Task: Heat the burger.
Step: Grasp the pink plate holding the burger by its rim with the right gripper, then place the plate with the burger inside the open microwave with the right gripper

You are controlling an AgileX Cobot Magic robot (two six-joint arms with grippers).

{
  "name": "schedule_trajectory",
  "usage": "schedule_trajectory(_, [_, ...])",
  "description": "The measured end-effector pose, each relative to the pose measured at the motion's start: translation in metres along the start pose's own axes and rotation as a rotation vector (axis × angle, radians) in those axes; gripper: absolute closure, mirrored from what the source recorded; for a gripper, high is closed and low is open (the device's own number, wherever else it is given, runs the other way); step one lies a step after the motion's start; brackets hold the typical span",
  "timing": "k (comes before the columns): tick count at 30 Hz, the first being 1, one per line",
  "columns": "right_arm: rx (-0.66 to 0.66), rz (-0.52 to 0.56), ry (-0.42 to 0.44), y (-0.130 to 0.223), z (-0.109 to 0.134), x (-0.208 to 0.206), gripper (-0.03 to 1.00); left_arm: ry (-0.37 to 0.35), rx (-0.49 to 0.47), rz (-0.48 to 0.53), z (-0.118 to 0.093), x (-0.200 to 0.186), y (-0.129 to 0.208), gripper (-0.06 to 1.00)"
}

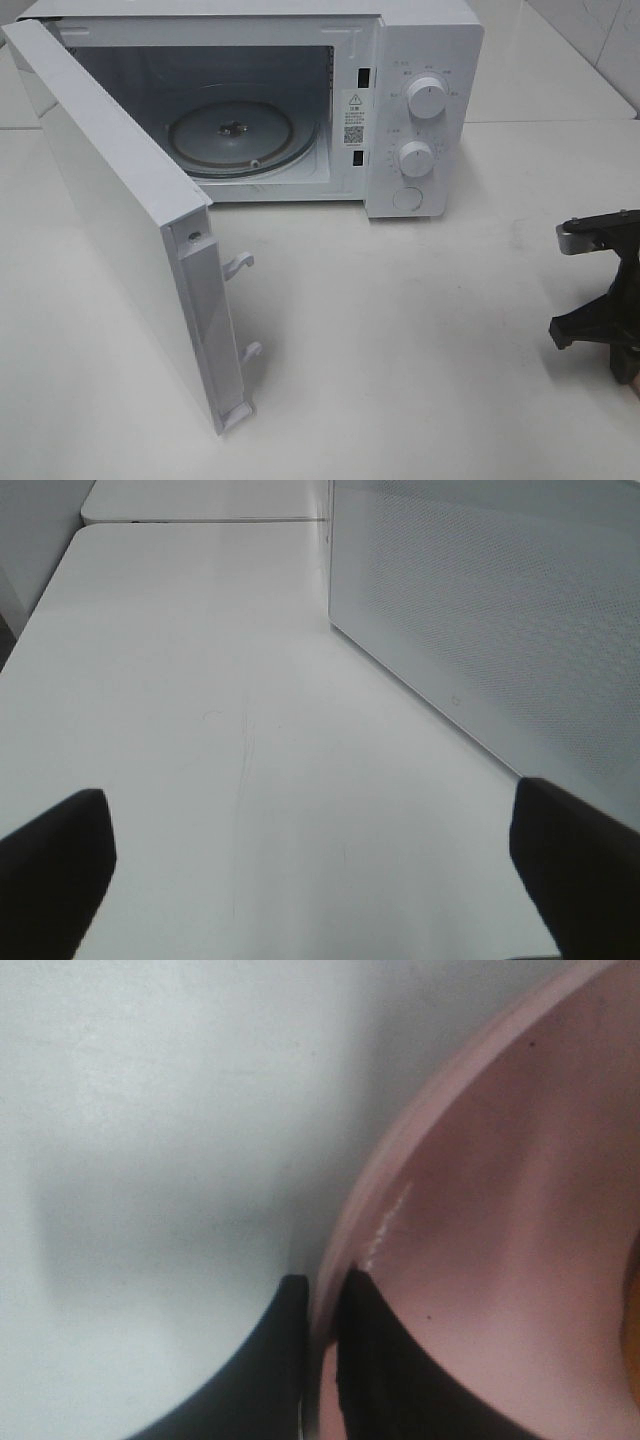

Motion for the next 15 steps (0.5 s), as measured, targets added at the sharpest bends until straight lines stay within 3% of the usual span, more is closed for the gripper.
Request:
schedule_trajectory(7, [0.014, 0.006, 0.008, 0.001, -0.001, 0.000, 0.90, 0.000, 0.000, 0.000, 0.000, 0.000, 0.000, -0.05])
schedule_trajectory(15, [-0.026, -0.024, 0.121, 0.003, 0.003, -0.015, 0.95, 0.000, 0.000, 0.000, 0.000, 0.000, 0.000, -0.05])
Point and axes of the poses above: a point on each arm's last joint axis where the gripper is mounted, x pointing out along that axis toward the gripper, z along the wrist's bending axis when the last joint is at zero, y = z × x, the point moved 4 cm from there along x, pointing out along that axis toward the gripper, and after that the axes turned 3 degrees about -x, right-handed, at the moved point
